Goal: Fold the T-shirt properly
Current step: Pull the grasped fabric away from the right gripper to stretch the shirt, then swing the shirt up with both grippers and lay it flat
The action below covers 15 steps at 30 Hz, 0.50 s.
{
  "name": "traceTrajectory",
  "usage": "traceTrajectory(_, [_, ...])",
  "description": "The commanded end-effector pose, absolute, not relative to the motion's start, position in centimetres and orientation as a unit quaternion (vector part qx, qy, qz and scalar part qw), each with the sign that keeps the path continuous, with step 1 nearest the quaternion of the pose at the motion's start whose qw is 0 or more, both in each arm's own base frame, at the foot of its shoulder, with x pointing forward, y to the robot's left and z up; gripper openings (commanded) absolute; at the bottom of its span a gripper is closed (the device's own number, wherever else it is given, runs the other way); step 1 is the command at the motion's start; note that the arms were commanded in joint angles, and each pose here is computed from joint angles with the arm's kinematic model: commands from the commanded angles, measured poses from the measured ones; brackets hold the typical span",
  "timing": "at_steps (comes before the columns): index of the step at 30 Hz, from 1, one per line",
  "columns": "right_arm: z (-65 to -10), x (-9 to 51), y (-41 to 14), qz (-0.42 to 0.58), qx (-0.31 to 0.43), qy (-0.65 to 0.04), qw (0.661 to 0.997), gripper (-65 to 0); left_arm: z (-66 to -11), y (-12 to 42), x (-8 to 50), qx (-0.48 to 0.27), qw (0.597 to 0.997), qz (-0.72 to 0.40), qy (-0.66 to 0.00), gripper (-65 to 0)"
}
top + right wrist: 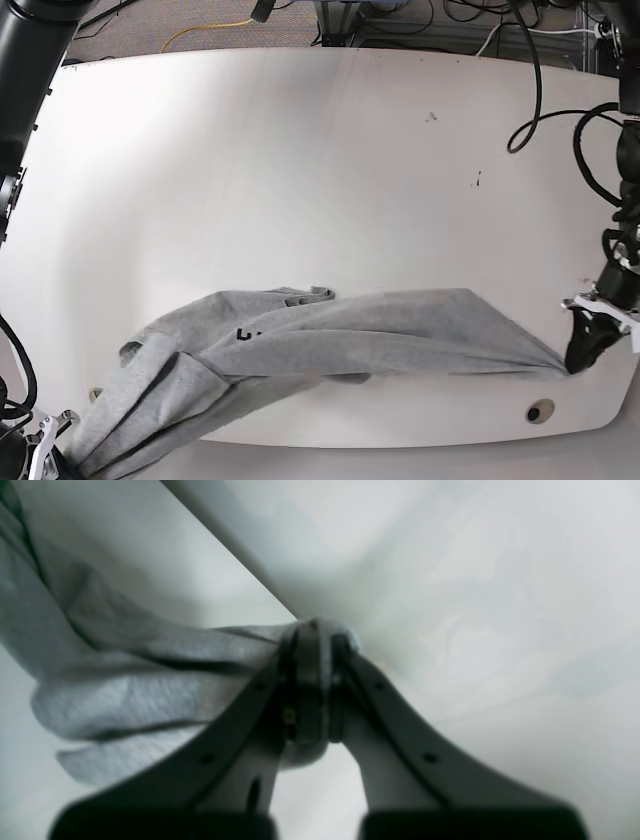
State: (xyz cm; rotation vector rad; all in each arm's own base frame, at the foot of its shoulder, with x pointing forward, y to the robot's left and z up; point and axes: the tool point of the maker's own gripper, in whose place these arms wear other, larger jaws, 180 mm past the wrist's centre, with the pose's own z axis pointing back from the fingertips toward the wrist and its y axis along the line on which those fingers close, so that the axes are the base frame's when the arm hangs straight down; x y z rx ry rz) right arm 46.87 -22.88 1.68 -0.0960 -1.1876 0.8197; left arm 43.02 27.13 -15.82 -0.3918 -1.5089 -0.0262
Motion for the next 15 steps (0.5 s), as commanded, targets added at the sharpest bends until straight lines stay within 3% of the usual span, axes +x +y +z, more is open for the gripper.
traceTrajectory(1, [3.9,47.2,-24.0,0.354,-0.042,-0.570,0.741,-65.0,-10.8,29.6,42.5,-0.166,0.672,-0.013,-0.721,-65.0])
traceTrajectory(15, [3.5,50.4,-29.2,0.249,0.019,-0.574,0.780,-65.0,3.7,38.4,40.5,-0.090,0.603,-0.014,-0.793,-65.0])
